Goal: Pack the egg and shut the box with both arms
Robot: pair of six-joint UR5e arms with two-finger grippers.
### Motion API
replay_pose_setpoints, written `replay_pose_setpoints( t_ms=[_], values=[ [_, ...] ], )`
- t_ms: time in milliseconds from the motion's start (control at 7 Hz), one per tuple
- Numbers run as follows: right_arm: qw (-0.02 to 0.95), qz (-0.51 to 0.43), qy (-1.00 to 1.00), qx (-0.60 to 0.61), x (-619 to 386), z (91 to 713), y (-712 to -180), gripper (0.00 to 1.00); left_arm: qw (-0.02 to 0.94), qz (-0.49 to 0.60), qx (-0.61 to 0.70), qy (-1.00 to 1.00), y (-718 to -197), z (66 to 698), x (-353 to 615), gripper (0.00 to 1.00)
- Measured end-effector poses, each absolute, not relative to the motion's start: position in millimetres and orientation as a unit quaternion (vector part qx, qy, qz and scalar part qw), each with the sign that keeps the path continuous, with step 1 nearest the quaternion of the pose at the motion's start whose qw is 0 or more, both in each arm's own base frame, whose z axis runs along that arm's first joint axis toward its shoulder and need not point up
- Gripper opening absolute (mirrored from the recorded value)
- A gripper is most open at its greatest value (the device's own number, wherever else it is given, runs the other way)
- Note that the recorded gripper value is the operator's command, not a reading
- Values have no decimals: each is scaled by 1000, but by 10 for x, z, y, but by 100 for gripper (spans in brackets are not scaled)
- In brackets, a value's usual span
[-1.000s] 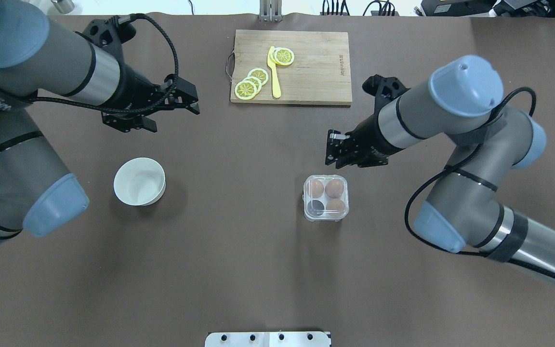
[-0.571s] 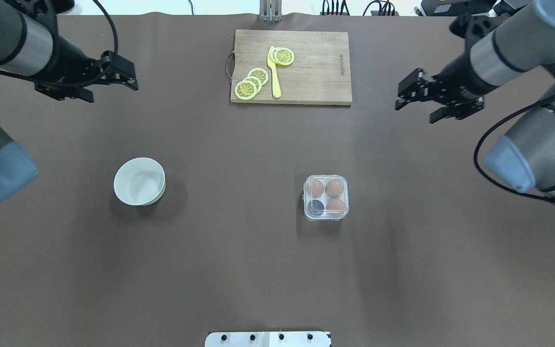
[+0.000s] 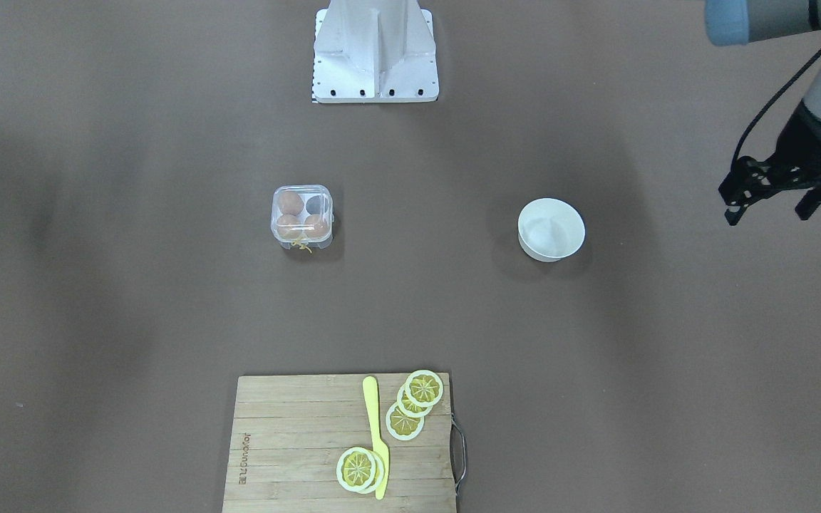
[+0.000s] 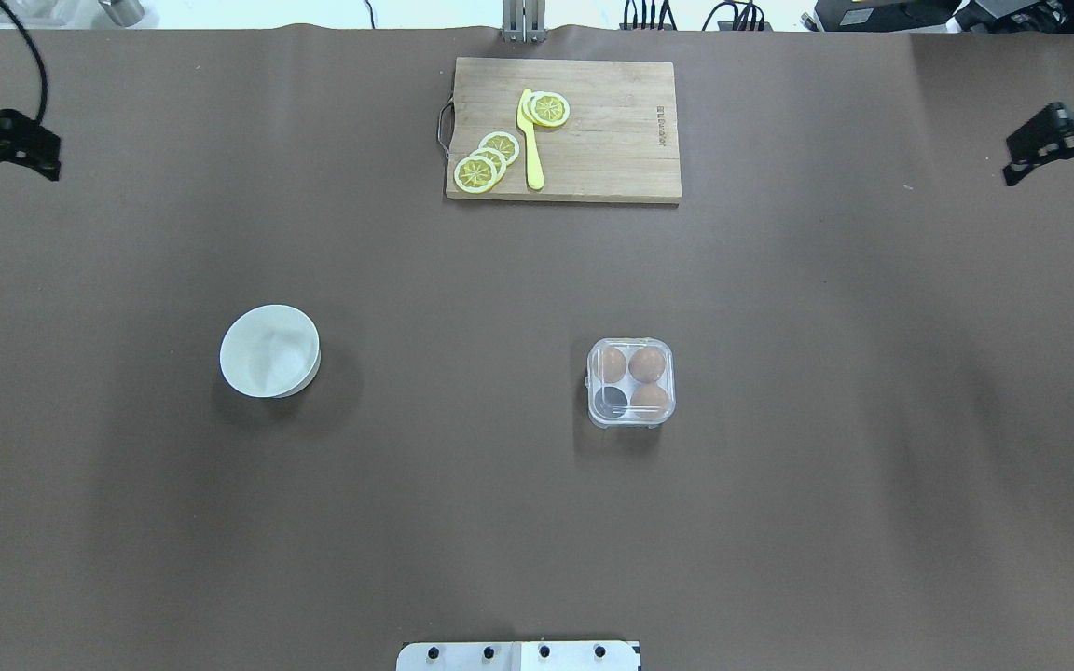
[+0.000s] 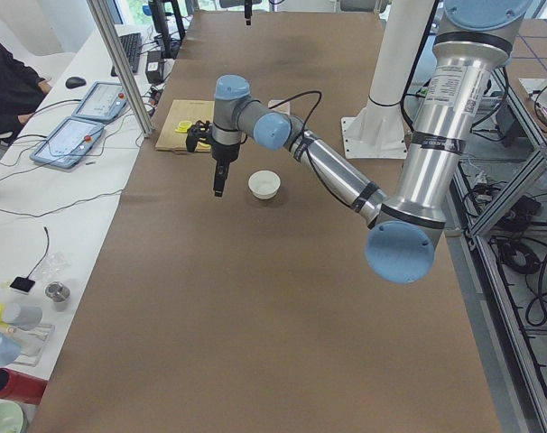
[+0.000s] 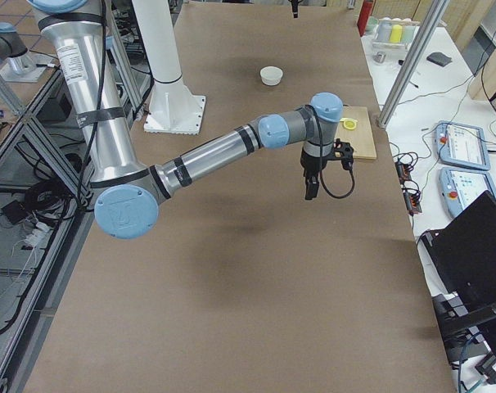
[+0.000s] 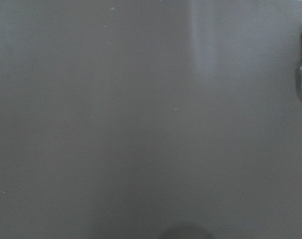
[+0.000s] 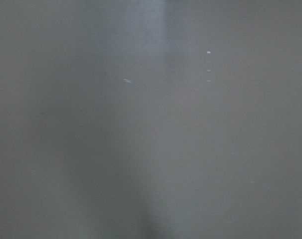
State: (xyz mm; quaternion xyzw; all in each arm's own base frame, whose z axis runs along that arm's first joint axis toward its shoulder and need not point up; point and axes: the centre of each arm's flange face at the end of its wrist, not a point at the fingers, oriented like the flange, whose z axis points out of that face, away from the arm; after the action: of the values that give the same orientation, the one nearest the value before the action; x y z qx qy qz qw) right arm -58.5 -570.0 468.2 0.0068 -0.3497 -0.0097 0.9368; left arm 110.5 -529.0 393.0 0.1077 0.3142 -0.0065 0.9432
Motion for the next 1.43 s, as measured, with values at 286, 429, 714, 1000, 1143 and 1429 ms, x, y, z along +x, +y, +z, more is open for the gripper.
replay_pose_setpoints(
  t_ms=[286, 429, 714, 1000, 1143, 1429],
  values=[
    [932, -16, -362, -15, 136, 5418, -5675, 100, 951, 48, 101, 287, -5337, 4683, 225, 99],
    [929, -15, -369, -23, 368, 5704, -5587, 100, 948, 45, 74, 306, -5309, 5085, -31, 99],
    [919, 6, -392, -30, 772, 6079, -5322, 100, 939, 26, 31, 342, -5219, 5580, -207, 99],
    [913, 27, -406, -27, 993, 6195, -5116, 100, 938, 12, 13, 345, -5172, 5891, -296, 99],
    [912, 32, -407, -26, 1048, 6216, -5069, 100, 938, 3, 13, 345, -5123, 6011, -382, 99],
    [913, 37, -406, -24, 1097, 6236, -5037, 100, 938, -17, 12, 347, -4982, 6179, -559, 99]
  ],
)
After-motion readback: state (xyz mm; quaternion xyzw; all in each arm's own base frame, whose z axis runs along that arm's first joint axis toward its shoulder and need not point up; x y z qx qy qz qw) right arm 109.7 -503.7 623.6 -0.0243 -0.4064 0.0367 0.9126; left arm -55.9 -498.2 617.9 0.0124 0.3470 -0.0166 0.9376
